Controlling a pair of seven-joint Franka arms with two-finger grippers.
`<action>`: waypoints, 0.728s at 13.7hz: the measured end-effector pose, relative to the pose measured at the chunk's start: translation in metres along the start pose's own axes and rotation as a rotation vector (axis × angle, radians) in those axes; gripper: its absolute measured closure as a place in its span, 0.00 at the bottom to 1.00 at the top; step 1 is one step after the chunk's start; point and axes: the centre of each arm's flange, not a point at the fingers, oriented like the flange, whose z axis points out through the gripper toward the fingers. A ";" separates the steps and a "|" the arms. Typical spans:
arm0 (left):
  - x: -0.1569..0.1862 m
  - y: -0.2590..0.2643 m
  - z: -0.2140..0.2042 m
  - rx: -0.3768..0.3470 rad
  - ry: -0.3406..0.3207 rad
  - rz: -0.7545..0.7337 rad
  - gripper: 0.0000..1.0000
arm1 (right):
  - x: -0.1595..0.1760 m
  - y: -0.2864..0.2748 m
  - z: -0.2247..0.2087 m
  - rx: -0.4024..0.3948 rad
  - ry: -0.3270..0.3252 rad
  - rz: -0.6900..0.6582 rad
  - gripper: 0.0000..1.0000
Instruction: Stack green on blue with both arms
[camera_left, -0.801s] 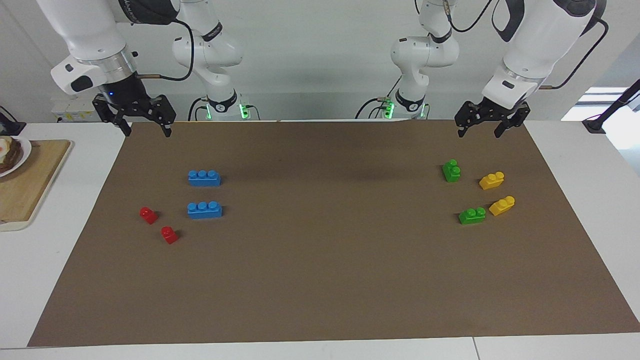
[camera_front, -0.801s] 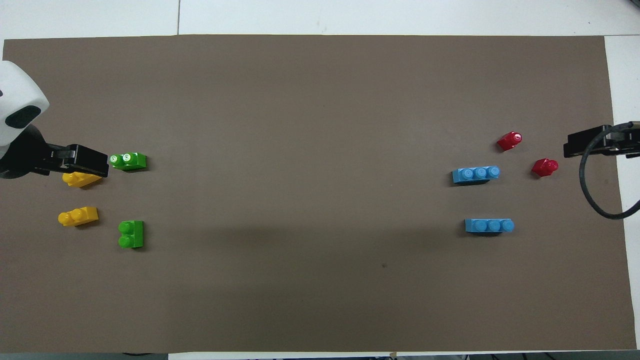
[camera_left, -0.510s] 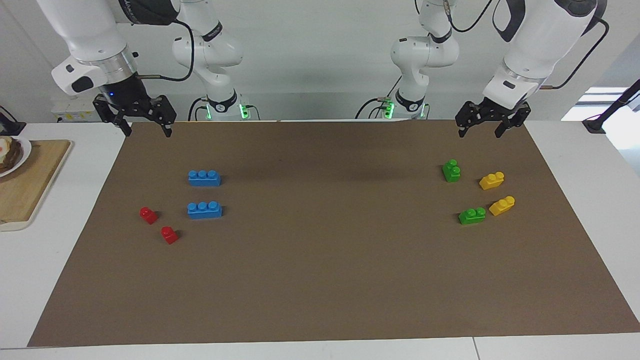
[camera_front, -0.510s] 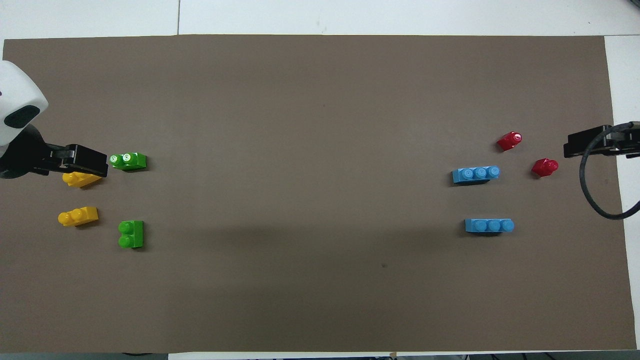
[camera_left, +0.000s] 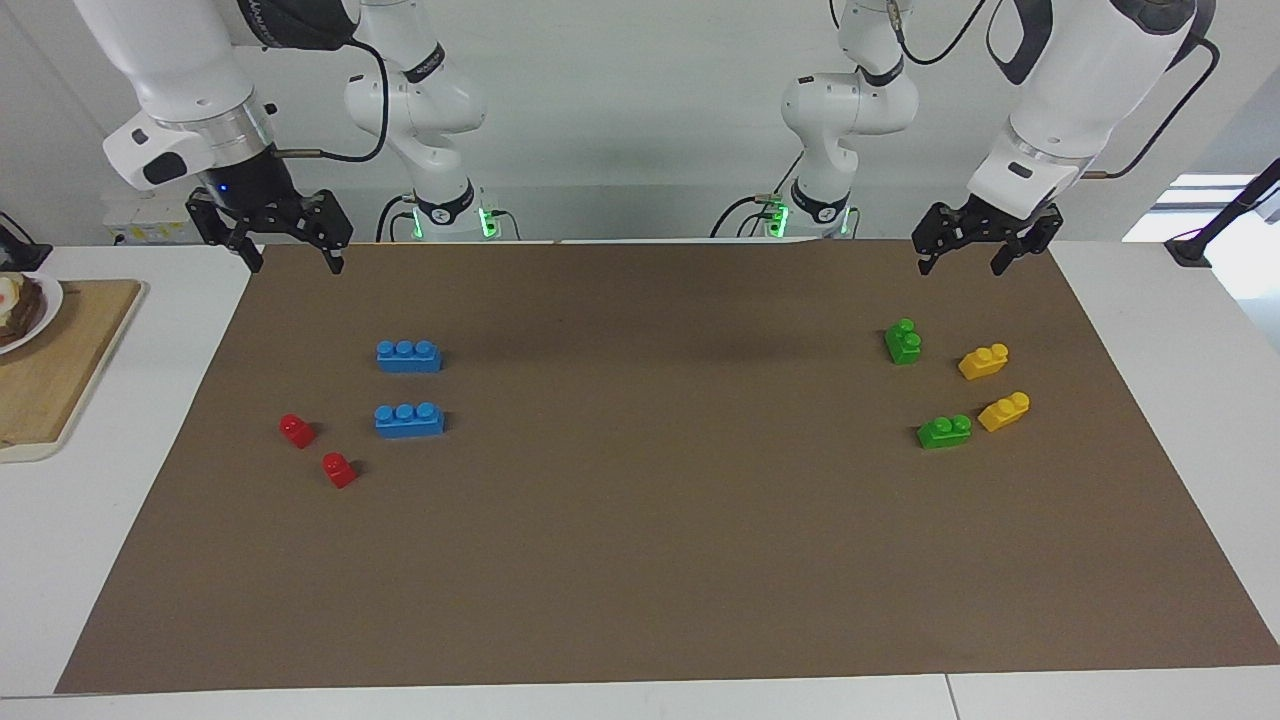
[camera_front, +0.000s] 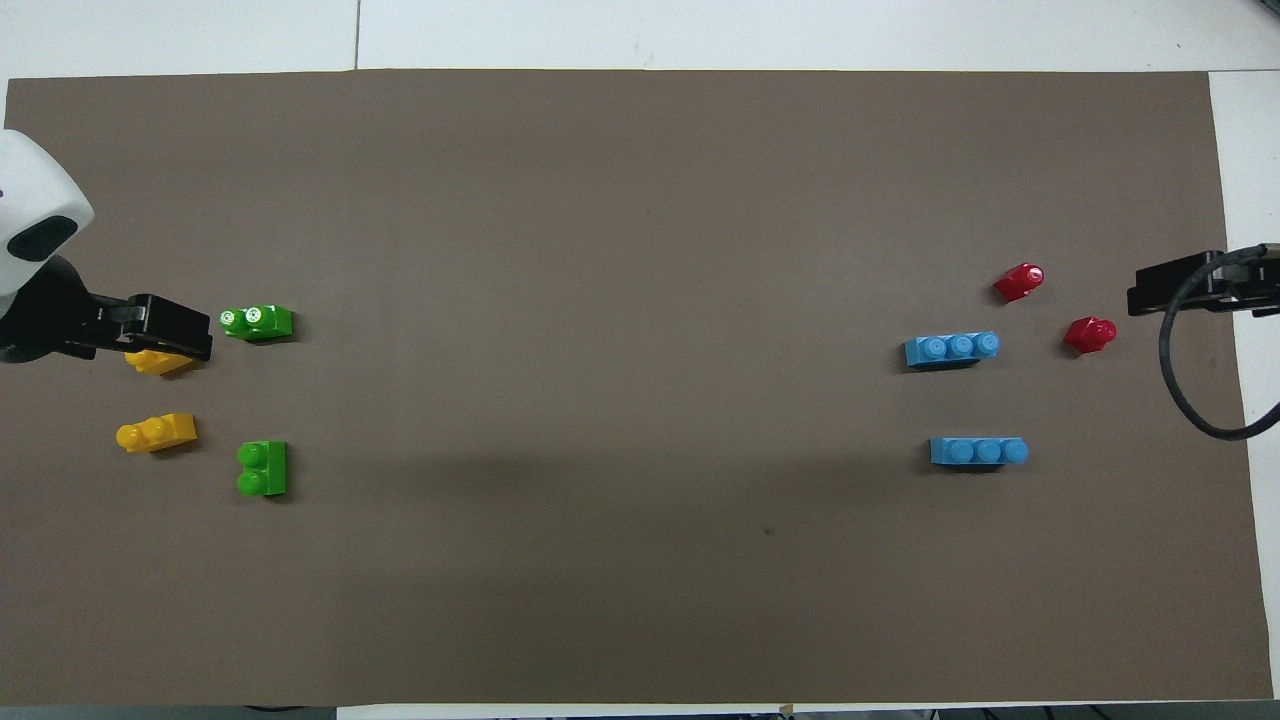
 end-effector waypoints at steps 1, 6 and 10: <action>-0.002 -0.001 0.004 0.000 -0.010 -0.003 0.00 | 0.000 0.000 0.000 0.000 0.000 0.000 0.00; -0.018 -0.019 0.030 -0.002 -0.026 -0.036 0.00 | 0.000 0.001 0.002 0.000 -0.005 0.044 0.00; -0.032 -0.042 0.044 -0.007 -0.023 -0.079 0.00 | -0.001 0.001 0.007 -0.002 -0.014 0.249 0.00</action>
